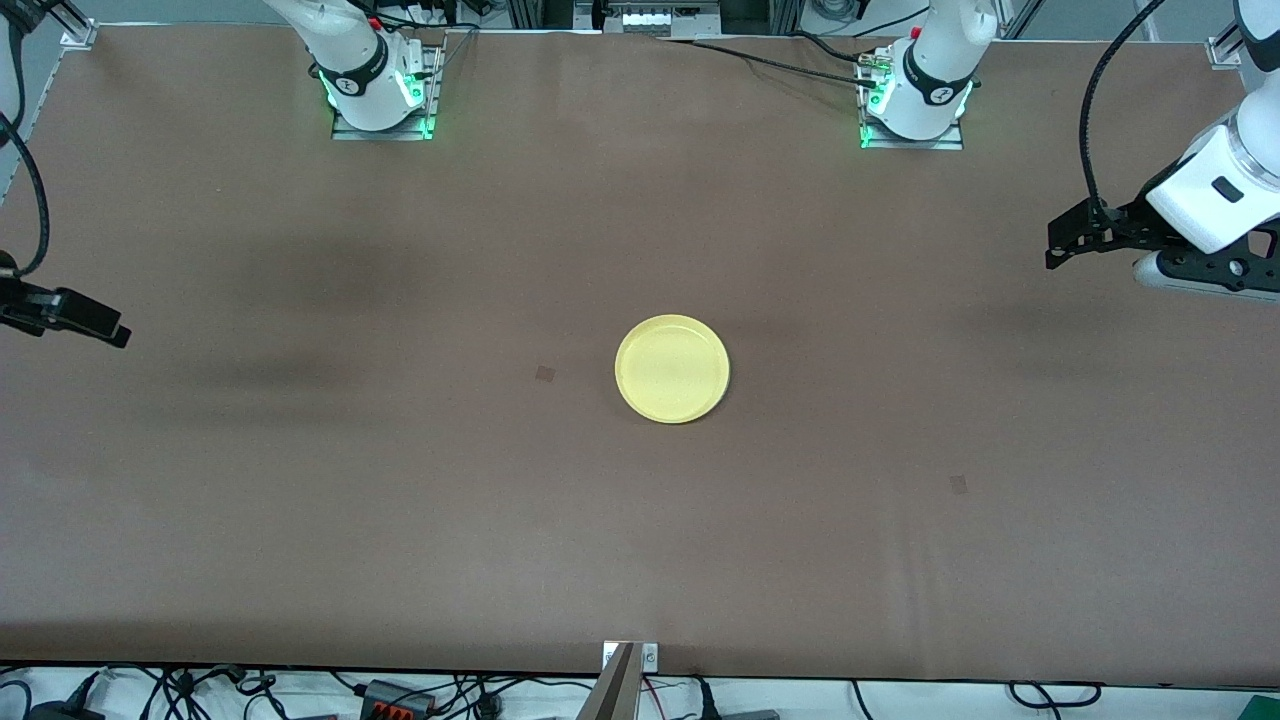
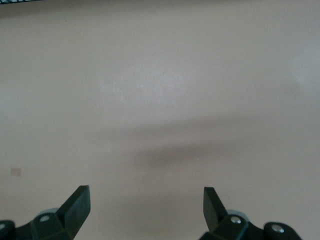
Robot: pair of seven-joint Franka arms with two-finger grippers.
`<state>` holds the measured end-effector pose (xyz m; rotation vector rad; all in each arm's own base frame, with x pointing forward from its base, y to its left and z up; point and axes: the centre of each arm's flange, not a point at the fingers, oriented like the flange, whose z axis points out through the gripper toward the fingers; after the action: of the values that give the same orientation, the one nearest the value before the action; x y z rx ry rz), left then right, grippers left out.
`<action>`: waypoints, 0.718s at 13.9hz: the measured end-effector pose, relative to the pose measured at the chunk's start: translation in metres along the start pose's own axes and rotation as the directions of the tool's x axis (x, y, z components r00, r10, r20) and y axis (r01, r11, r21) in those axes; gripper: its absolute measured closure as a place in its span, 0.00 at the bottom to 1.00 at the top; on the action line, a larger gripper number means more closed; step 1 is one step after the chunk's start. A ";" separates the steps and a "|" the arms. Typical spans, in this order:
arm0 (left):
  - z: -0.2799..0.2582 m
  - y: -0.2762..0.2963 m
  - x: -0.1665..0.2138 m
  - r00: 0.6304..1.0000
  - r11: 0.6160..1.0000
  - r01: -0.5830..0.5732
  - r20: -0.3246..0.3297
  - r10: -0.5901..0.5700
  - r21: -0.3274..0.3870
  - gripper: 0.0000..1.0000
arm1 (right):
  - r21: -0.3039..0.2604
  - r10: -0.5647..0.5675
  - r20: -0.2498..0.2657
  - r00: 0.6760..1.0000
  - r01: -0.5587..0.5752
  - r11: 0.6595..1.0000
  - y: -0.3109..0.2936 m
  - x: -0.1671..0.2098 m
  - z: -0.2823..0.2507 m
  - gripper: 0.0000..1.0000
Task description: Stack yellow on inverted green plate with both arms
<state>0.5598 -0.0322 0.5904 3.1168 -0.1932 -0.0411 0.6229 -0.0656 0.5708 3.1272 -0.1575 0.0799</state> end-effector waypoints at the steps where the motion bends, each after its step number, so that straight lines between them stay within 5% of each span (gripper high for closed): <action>1: 0.000 0.000 0.000 1.000 1.000 0.000 0.000 0.000 0.000 0.00 | 0.000 -0.021 -0.008 1.000 0.021 1.000 0.004 -0.004 -0.006 0.00; 10: -0.001 -0.002 0.000 1.000 1.000 0.003 -0.001 -0.003 0.000 0.00 | 0.005 -0.065 0.029 0.997 0.065 0.998 -0.006 -0.033 -0.006 0.00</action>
<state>0.5598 -0.0303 0.5909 3.1172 -0.1878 -0.0394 0.5908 -0.0566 0.5751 3.1358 -0.0561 0.0334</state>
